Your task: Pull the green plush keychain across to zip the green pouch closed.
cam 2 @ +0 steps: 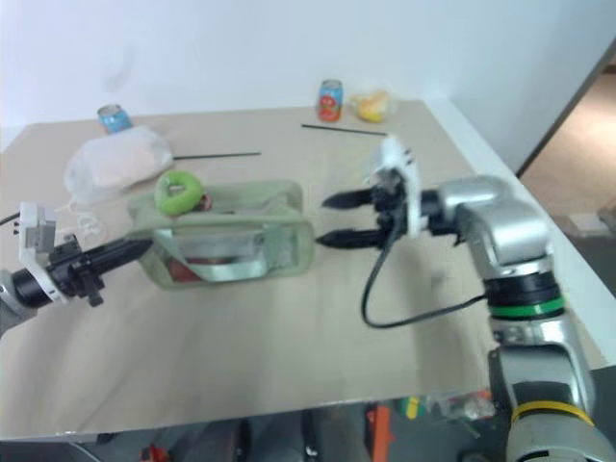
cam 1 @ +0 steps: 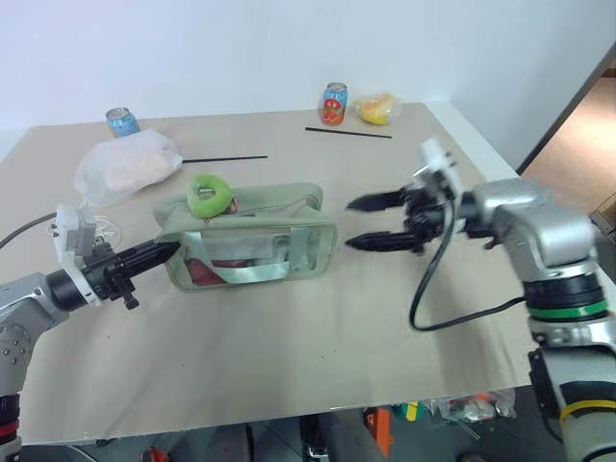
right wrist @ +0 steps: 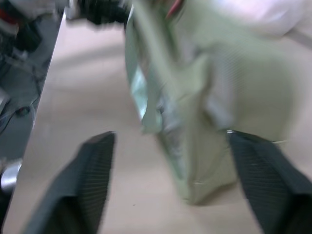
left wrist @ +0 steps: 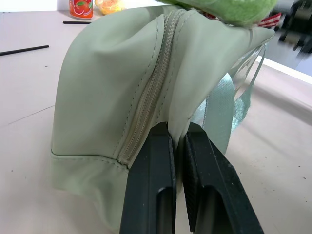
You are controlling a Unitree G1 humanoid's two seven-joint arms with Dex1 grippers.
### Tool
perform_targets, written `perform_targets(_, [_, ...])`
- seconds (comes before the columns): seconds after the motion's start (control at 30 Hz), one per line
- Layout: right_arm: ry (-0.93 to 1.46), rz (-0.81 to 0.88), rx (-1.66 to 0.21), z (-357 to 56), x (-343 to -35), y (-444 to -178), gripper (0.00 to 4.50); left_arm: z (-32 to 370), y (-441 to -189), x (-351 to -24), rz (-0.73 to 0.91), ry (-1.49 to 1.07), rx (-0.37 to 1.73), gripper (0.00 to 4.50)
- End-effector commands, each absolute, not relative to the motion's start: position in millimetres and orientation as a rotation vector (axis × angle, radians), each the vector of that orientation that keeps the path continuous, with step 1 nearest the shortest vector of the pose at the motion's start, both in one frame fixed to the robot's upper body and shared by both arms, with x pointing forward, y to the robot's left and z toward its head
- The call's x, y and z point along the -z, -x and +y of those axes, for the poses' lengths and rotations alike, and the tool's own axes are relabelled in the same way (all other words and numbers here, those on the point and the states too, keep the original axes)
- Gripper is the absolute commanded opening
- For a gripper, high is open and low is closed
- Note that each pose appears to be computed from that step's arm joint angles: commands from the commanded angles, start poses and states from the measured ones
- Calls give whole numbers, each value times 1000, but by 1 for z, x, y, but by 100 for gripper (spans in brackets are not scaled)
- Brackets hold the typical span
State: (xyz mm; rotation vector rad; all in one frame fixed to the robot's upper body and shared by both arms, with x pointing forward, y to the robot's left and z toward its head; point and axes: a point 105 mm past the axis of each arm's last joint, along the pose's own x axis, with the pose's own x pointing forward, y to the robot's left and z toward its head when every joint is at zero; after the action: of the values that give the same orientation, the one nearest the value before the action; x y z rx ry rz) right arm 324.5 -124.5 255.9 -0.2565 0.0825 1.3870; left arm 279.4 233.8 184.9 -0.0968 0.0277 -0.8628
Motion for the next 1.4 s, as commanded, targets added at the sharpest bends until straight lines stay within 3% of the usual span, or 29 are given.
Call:
perform_targets(0.03, [232,-114,-1381,-127,-306,-323,446,229,-275,-191,-5,70,883,18])
perform_targets(0.13, [244,-201,-1362,-107,-322,-329,446,228,-276,-191,-6,72,884,18])
perform_targets(0.33, [490,-266,-1437,-29,-307,-330,446,226,-278,-192,-14,73,894,18])
perform_targets(0.6, [675,-394,-1451,20,-309,-330,446,224,-276,-193,-23,73,896,18])
perform_targets(0.9, [752,-428,-1545,41,-299,-317,446,225,-275,-193,-31,78,884,18])
perform_targets(1.4, [733,-390,-1558,58,-290,-326,446,224,-275,-188,-40,91,869,18])
